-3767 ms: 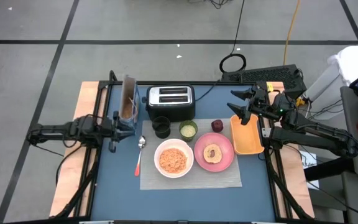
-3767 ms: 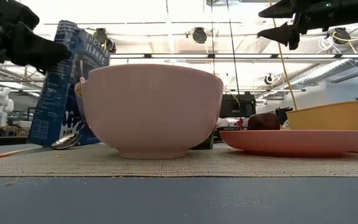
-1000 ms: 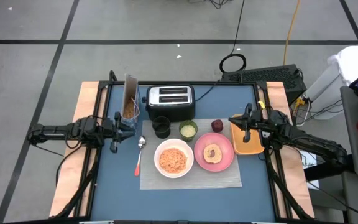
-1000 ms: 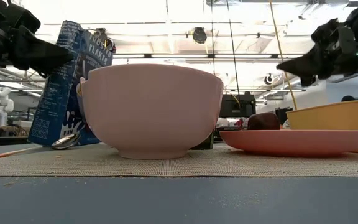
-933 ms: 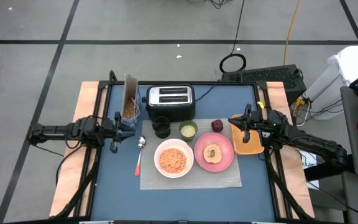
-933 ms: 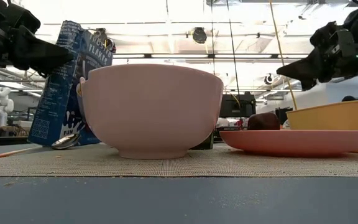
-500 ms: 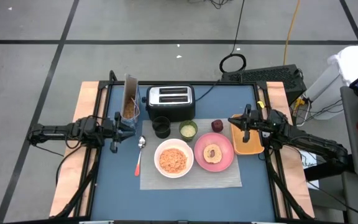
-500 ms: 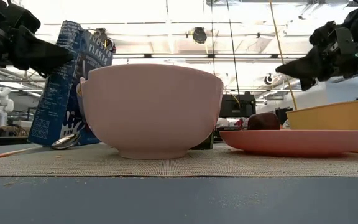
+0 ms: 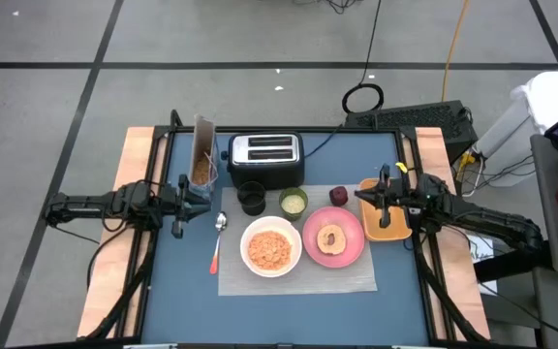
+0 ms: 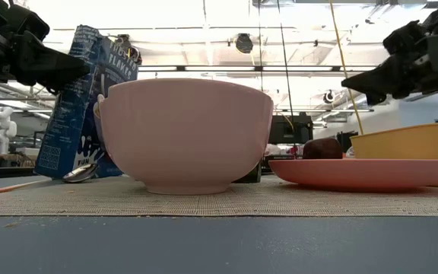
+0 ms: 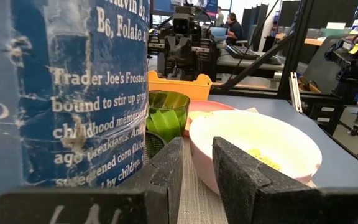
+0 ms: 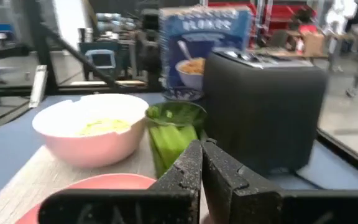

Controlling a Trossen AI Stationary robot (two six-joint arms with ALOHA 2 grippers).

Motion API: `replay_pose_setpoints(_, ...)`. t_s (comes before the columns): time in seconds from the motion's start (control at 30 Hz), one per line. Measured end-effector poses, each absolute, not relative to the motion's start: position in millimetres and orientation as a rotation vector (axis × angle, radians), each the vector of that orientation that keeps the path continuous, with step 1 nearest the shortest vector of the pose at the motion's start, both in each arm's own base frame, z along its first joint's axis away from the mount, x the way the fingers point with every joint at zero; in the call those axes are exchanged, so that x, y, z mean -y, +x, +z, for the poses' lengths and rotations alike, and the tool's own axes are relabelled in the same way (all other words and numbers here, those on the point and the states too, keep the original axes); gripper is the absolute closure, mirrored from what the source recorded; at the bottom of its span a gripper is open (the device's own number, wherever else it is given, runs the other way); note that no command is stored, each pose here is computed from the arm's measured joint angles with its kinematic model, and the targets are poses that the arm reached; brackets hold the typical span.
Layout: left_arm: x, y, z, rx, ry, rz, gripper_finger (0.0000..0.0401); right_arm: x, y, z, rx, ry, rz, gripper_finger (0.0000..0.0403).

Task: Arrange a breakfast setting
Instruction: Return to Home Position

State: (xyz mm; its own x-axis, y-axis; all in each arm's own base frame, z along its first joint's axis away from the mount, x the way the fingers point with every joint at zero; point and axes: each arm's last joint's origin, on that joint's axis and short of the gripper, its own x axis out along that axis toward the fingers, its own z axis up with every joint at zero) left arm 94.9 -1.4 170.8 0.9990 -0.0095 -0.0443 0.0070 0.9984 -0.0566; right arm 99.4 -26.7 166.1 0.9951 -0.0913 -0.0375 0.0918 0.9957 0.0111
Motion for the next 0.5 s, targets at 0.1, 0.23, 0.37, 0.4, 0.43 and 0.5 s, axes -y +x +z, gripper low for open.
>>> replay_pose_setpoints(0.1,1.3,95.0,171.3,-0.035,-0.057,-0.007,0.0307,21.8,98.8,167.7,-0.019,-0.038,-0.047,0.0401)
replay_pose_setpoints(0.23,1.3,95.1,171.9,-0.028,-0.057,-0.006,0.0307,17.0,96.5,169.4,0.007,-0.067,-0.041,0.0401)
replay_pose_setpoints(0.37,1.3,95.1,172.1,-0.025,-0.057,-0.007,0.0307,15.3,95.3,169.1,0.007,-0.068,-0.113,0.0401)
replay_pose_setpoints(0.4,1.3,95.1,172.2,-0.024,-0.057,-0.007,0.0307,15.0,95.5,168.8,0.003,-0.068,-0.126,0.0401)
replay_pose_setpoints(0.43,1.3,95.1,172.6,-0.021,-0.057,-0.007,0.0307,14.4,95.6,168.5,0.0,-0.068,-0.132,0.0401)
replay_pose_setpoints(0.5,1.3,95.1,172.9,-0.018,-0.057,-0.007,0.0307,12.8,95.8,168.2,-0.002,-0.067,-0.127,0.0401)
